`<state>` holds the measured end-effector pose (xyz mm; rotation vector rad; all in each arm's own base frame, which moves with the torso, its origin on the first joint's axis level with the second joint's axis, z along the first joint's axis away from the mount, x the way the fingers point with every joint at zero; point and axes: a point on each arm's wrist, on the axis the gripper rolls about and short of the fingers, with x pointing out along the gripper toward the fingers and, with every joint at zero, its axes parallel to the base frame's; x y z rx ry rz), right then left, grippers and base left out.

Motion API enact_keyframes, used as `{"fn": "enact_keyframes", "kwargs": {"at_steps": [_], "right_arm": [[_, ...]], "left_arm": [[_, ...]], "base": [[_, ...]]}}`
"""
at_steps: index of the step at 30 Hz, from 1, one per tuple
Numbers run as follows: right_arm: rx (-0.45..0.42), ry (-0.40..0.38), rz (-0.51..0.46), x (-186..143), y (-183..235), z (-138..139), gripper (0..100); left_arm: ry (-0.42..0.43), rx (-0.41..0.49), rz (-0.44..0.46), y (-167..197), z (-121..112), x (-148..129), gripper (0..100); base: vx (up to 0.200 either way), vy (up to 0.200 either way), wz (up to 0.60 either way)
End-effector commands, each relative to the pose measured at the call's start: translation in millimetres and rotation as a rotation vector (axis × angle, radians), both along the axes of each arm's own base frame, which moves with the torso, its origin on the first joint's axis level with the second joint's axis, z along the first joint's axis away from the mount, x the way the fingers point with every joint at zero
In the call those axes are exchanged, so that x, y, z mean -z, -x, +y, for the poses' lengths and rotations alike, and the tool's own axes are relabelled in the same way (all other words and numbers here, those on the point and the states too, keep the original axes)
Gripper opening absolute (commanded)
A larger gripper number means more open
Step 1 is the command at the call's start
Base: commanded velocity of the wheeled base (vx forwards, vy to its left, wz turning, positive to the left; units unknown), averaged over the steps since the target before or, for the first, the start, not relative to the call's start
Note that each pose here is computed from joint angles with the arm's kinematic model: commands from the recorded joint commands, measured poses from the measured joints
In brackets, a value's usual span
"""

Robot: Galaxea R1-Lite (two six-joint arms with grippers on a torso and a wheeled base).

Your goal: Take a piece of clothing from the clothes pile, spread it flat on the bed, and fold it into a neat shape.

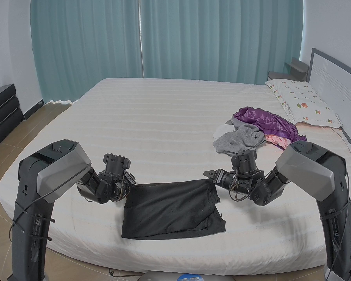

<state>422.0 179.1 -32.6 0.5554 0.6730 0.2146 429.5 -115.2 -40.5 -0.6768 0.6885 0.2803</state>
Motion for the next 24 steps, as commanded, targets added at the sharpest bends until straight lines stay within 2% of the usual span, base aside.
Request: {"fn": "enact_keyframes", "kwargs": {"at_steps": [1,5,9,24], "right_arm": [[-0.044,-0.052,-0.001,-36,35,-11,100],[-0.131,-0.082,0.034,-38,70,-14,100],[-0.172,-0.066,0.089,-26,88,-9,100],[-0.243,-0.006,0.15,1,93,15,100]], "left_arm": [[0.024,-0.02,-0.027,-2,2,-5,100],[0.071,-0.06,-0.068,-5,5,-11,100],[0.09,-0.094,-0.073,-4,14,-17,100],[0.077,-0.086,-0.051,8,15,-20,100]], "base": [[0.0,0.0,0.0],[0.0,0.0,0.0],[0.0,0.0,0.0],[0.0,0.0,0.0]]}}
